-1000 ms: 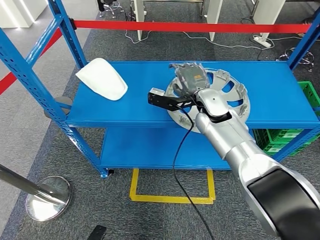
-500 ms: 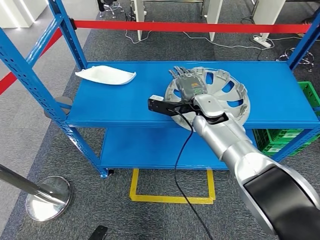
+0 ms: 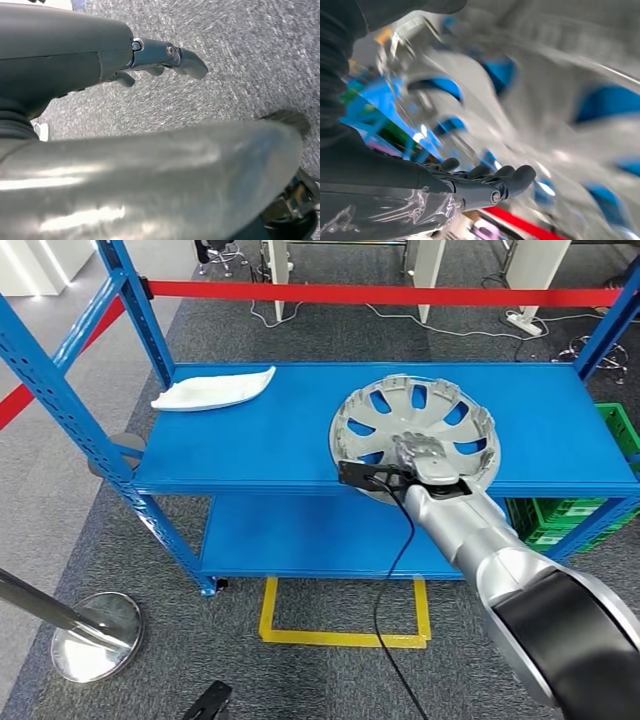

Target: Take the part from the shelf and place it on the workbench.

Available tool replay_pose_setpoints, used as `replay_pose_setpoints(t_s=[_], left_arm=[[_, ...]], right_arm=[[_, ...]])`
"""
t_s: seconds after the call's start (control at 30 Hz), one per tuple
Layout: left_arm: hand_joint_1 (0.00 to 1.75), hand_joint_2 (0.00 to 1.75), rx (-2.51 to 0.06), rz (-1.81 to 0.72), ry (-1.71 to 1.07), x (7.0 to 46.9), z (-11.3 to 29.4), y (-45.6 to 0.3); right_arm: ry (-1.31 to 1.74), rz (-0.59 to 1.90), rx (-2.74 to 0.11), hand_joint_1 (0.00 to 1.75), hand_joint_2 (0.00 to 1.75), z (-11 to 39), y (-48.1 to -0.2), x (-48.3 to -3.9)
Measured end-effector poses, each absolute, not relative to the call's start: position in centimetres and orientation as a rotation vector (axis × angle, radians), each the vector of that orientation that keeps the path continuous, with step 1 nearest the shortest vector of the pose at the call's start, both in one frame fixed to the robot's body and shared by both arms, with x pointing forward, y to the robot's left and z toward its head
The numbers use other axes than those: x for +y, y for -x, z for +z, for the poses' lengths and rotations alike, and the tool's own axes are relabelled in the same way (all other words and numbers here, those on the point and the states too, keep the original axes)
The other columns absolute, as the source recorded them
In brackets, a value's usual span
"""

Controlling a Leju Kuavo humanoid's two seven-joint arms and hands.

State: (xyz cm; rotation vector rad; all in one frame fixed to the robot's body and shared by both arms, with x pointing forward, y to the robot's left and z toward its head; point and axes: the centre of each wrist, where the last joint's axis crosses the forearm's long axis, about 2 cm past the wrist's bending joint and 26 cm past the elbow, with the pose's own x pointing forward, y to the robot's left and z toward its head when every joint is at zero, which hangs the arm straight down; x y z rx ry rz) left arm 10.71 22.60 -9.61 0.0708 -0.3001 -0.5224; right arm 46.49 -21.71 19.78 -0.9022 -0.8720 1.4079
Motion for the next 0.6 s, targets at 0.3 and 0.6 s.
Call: replay_pose_setpoints(t_s=[0.3, 0.6], left_arm=[[0.00, 0.00, -0.307, -0.561, -0.068, 22.3, -9.4, -11.3], [0.00, 0.00, -0.310, -0.571, -0.068, 22.1, -9.3, -11.5]], right_arm=[[0.940, 1.353, -0.760, 0.00, 1.75, 18.8, -46.3, -23.4], [0.936, 1.332, -0.733, 1.23, 1.75, 18.3, -46.1, -24.1]])
